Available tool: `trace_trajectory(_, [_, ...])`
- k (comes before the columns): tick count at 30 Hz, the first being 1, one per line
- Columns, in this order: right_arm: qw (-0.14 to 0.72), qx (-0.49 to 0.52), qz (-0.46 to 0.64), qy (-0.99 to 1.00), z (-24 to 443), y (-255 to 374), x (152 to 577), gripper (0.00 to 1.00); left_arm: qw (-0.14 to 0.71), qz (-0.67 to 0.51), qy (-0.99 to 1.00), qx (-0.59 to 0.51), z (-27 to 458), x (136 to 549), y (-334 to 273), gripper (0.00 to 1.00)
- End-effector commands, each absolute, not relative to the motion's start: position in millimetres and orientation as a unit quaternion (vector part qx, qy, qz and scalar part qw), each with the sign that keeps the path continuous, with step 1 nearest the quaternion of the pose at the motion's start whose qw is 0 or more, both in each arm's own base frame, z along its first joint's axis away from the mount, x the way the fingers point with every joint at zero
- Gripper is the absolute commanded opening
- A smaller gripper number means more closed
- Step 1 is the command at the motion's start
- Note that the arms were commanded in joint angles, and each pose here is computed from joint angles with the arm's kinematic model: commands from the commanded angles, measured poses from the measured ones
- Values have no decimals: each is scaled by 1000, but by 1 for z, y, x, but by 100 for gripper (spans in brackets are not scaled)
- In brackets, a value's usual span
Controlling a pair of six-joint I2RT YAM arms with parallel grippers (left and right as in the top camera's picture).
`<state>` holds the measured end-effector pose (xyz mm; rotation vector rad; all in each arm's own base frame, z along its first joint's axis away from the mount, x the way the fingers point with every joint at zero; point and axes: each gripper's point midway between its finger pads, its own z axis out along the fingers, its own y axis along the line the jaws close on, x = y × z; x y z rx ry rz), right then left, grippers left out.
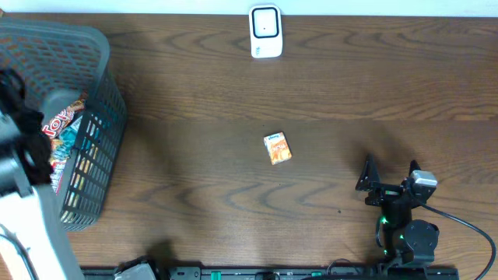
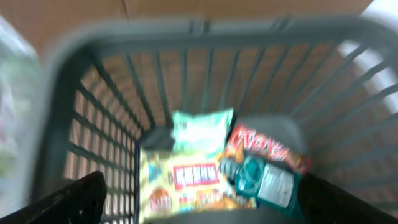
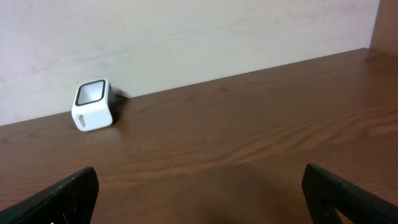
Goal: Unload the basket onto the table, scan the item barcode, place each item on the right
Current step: 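Reach the left gripper back into the basket and grasp the cream snack bag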
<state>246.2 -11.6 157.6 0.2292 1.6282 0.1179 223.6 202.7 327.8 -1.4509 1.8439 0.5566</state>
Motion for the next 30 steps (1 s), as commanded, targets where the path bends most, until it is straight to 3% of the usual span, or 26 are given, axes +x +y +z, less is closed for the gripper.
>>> trace_trajectory(1, [678,104,58,725,157,-10,246,99,282,133,726,-613,280,234,204,98])
trace_trajectory(10, [678,104,58,725,157,-10,246,99,81,144,623,-765,187,189,223,98])
trace_trajectory(14, [678,103,58,725,157,-10,246,99,29,154,531,-833,158,166,219,98])
trace_trajectory(21, [678,104,58,725,157,-10,246,99,-3,153,301,-941,119,145,200,98])
trace_trajectory(30, [678,103,58,725,157,-10,246,99,43,117,289,-949,84,169,217,98])
